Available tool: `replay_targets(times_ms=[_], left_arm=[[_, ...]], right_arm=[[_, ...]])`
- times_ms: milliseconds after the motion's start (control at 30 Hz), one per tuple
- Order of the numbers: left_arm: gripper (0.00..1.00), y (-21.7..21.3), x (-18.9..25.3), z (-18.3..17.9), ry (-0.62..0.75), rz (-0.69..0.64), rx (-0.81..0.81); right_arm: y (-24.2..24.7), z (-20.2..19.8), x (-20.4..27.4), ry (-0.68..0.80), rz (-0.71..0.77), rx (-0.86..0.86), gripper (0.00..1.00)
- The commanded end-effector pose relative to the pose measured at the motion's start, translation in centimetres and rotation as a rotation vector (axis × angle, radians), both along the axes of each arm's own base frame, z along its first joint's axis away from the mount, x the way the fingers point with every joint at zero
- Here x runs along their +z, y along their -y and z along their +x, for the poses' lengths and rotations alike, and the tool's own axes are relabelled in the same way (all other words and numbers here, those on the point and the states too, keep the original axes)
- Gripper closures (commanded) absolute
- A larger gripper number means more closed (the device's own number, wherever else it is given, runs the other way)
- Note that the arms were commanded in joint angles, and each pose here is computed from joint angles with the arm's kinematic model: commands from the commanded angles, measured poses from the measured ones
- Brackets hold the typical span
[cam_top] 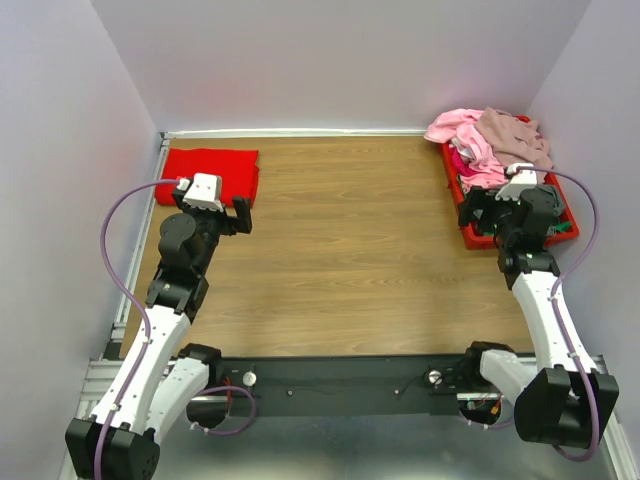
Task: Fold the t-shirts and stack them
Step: Grab the tshirt from the pile
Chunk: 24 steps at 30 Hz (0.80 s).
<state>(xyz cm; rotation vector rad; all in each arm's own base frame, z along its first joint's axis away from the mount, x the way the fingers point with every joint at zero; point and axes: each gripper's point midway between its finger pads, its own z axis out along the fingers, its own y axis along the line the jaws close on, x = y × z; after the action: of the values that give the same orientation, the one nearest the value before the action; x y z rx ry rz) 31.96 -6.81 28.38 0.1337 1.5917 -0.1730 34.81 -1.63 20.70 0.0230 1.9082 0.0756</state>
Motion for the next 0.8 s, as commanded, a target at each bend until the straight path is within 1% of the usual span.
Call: replay_targets(times_ms=[0,67,100,133,200,233,300,400,433,467,533,567,667,767], left_arm=[[0.02,0.4,0.7,-0.3,0.029,-0.016,-0.021],[0.02,0.4,0.7,-0.3,0.028,-0.018,-0.021],[0.02,0.4,0.6,-0.3,0.027,-0.016,-0.021],[0.02,0.4,0.7,-0.3,0.028,-0.018,-0.021],[0.02,0.4,0.7,-0.3,0.029,-0.016,-0.021],[0.02,0.3,0.8,-0.3,0.032,-0.017,-0.020],[0.02,0.4,0.7,-0.4,0.030,-0.017,-0.021],[0.02,0.4,0.8,-0.4,0.032,-0.015,-0.021],[0.02,0.3,0.8,-0.3,0.032,-0.015,-0.020],[0.02,0.3,0.8,-0.4,0.032,-0.015,-0.021],[0.02,0.3,1.0,-0.4,0.037,-0.016,-0.021],[0.02,0.3,0.9,-0.5,0.036,-0.018,-0.021],[0.02,0.9,1.0,-0.6,0.038,-0.018,-0.054],[0.02,0.9,1.0,-0.6,0.038,-0.018,-0.055]], right_arm=[[0.4,0.7,1.4,0.039,0.024,-0.029,0.00],[-0.2,0.9,1.6,0.040,-0.044,0.053,0.00],[-1.1,1.0,1.6,0.016,-0.134,0.175,0.00],[-1.3,1.0,1.6,-0.001,-0.164,0.214,0.00],[-1.1,1.2,1.4,-0.047,-0.186,0.234,0.00],[-0.9,2.1,2.6,-0.036,-0.209,0.239,0.00],[-0.6,2.9,3.1,-0.046,-0.218,0.233,0.00],[0.6,5.3,3.0,-0.092,-0.212,0.190,0.00],[1.0,6.3,1.3,-0.142,-0.188,0.179,0.00],[1.4,7.3,2.2,-0.134,-0.181,0.167,0.00],[2.0,8.8,1.6,-0.165,-0.141,0.122,0.00],[2.2,10.1,0.9,-0.194,-0.118,0.117,0.00],[3.1,12.1,0.3,-0.218,-0.064,0.077,0.00],[4.2,14.9,0.6,-0.212,-0.051,0.038,0.05]])
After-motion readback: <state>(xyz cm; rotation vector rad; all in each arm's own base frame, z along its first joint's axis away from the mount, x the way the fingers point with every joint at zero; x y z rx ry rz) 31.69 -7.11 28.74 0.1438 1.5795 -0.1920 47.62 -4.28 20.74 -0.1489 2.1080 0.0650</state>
